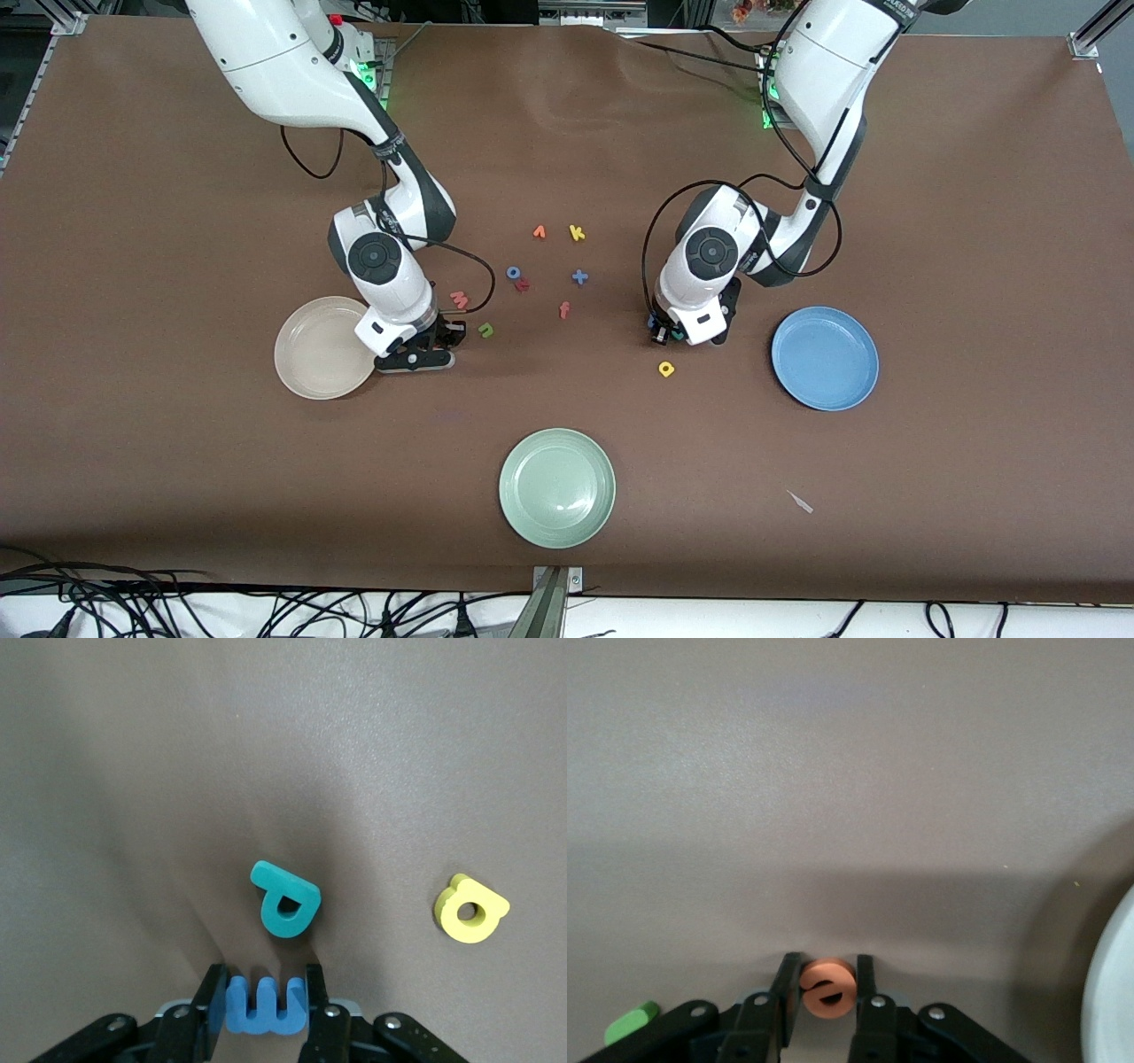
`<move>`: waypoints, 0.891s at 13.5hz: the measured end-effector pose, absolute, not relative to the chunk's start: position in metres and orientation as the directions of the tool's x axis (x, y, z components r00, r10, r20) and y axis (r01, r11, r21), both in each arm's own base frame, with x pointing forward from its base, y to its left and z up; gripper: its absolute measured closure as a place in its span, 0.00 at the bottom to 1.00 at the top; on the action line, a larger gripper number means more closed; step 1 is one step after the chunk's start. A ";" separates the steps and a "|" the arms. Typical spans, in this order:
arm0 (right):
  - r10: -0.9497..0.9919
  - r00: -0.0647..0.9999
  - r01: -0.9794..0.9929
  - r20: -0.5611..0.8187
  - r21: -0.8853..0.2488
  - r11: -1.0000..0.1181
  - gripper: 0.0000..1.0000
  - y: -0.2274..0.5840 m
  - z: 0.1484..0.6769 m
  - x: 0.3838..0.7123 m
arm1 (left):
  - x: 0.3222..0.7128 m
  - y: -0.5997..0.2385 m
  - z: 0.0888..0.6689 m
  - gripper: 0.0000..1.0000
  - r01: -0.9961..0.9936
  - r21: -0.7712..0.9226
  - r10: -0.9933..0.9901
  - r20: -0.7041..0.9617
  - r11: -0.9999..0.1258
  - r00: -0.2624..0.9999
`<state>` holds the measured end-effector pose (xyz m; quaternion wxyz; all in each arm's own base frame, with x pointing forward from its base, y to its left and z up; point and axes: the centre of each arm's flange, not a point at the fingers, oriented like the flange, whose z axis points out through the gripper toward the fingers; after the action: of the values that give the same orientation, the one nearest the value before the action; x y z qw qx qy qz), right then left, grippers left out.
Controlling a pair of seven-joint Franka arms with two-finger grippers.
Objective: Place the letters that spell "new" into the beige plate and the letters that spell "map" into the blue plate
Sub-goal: 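Place the E on the blue plate and the e on the beige plate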
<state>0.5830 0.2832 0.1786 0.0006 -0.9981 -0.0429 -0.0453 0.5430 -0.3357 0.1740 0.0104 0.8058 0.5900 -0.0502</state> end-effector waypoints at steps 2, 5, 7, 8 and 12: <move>0.110 0.991 0.108 0.073 0.029 -0.994 0.71 0.275 0.185 0.592 | 0.547 -0.333 0.183 0.60 0.953 -0.038 0.951 -0.093 -0.300 0.296; 0.179 0.983 0.176 0.033 0.091 -0.980 0.71 0.246 0.220 0.623 | 0.561 -0.309 0.225 0.60 0.935 -0.073 0.936 -0.085 -0.347 0.340; 0.226 0.974 0.223 0.016 0.120 -0.967 0.71 0.221 0.239 0.633 | 0.577 -0.275 0.260 0.60 0.897 -0.092 0.901 -0.091 -0.432 0.424; 0.243 0.970 0.241 -0.004 0.135 -0.961 0.71 0.207 0.244 0.636 | 0.584 -0.255 0.274 0.60 0.874 -0.096 0.879 -0.097 -0.476 0.467; 0.278 0.960 0.278 -0.023 0.158 -0.947 0.71 0.145 0.240 0.625 | 0.607 -0.164 0.283 0.60 0.743 -0.111 0.750 -0.147 -0.660 0.645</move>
<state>0.6251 0.1446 0.2401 -0.0802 -0.9868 -0.1410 0.0001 0.6069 -0.1642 0.2833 -0.0200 0.9067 0.4116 -0.0901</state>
